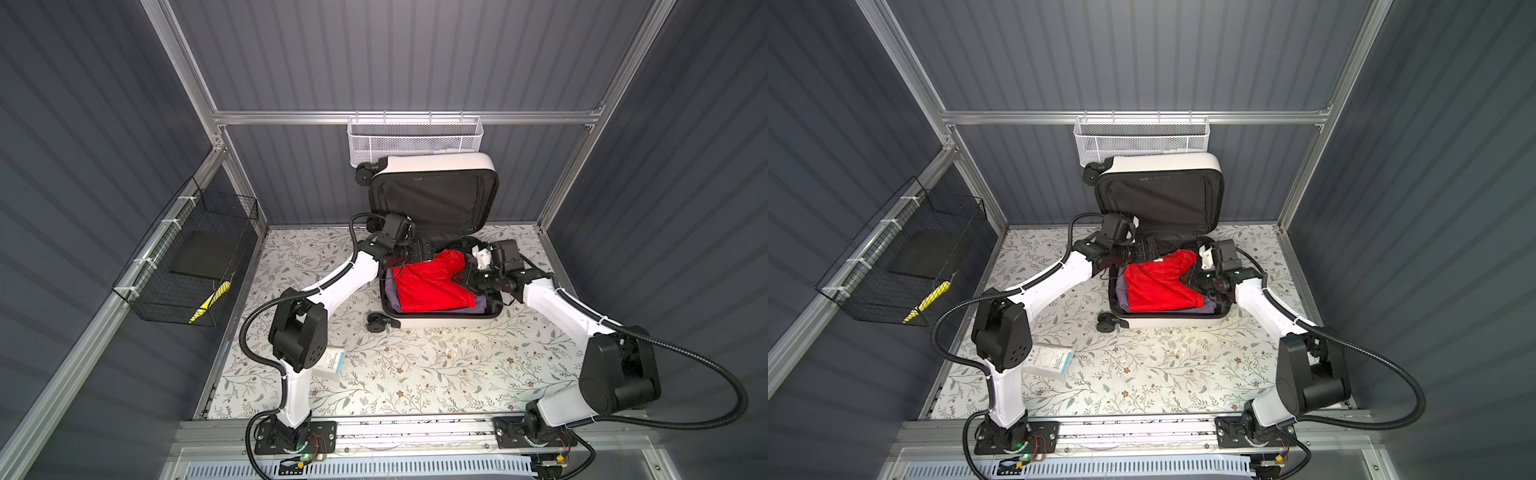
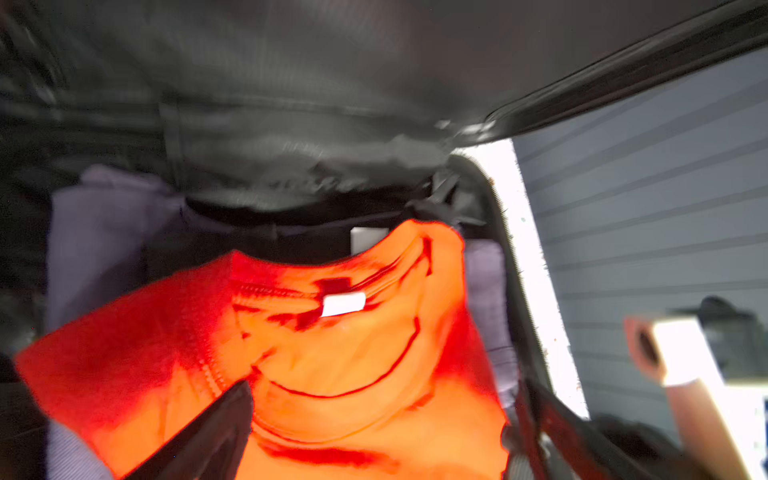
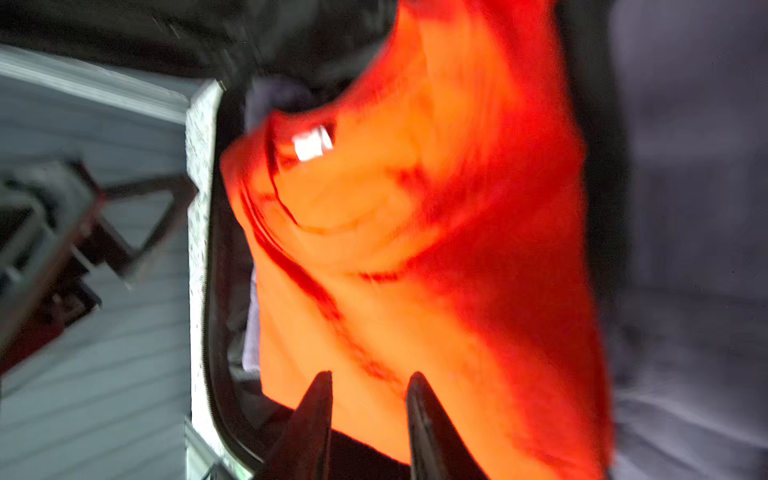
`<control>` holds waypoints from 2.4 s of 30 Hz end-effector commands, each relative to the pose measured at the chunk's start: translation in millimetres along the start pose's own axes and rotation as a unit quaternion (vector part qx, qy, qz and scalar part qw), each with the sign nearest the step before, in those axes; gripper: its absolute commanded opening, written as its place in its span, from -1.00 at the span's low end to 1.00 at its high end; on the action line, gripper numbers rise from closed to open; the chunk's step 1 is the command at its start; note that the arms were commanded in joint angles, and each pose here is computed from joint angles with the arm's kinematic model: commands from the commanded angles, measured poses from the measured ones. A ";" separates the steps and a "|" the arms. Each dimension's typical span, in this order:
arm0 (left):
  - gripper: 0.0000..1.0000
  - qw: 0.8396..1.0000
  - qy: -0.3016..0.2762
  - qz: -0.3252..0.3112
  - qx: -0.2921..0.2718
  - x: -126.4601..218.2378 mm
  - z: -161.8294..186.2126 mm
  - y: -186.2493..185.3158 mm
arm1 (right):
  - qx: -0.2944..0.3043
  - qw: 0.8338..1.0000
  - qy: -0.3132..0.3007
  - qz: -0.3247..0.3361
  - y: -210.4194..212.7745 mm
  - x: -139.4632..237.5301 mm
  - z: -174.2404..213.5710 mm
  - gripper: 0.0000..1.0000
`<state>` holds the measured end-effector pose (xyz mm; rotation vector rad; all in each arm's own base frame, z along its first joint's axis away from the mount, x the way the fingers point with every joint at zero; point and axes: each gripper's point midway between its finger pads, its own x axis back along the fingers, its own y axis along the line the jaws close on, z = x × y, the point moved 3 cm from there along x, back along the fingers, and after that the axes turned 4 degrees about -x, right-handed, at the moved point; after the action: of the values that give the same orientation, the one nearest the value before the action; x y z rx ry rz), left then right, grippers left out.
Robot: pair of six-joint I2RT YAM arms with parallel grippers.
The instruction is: Pack the luggage
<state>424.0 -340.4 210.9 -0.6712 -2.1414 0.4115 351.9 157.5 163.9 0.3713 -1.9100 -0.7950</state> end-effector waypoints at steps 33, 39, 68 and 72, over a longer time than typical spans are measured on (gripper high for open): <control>1.00 0.988 -0.027 -0.140 0.066 196.9 53.6 98.2 | 0.121 0.990 0.024 -0.068 123.1 34.1 117.2 0.29; 0.99 0.972 -0.006 -0.203 0.118 223.6 103.5 149.2 | 0.152 0.983 0.075 -0.075 148.9 2.8 185.4 0.33; 1.00 0.956 0.019 -0.229 0.183 227.1 145.8 210.9 | 0.107 0.975 0.178 -0.085 163.8 -147.1 317.8 0.20; 0.99 0.956 0.023 -0.227 0.183 223.5 146.4 212.5 | 0.099 0.974 0.186 -0.087 163.9 -156.2 321.6 0.34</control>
<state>261.0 -43.6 160.5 0.0550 -2.0304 0.5220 154.5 473.2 73.1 0.7431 -1.6510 -0.5668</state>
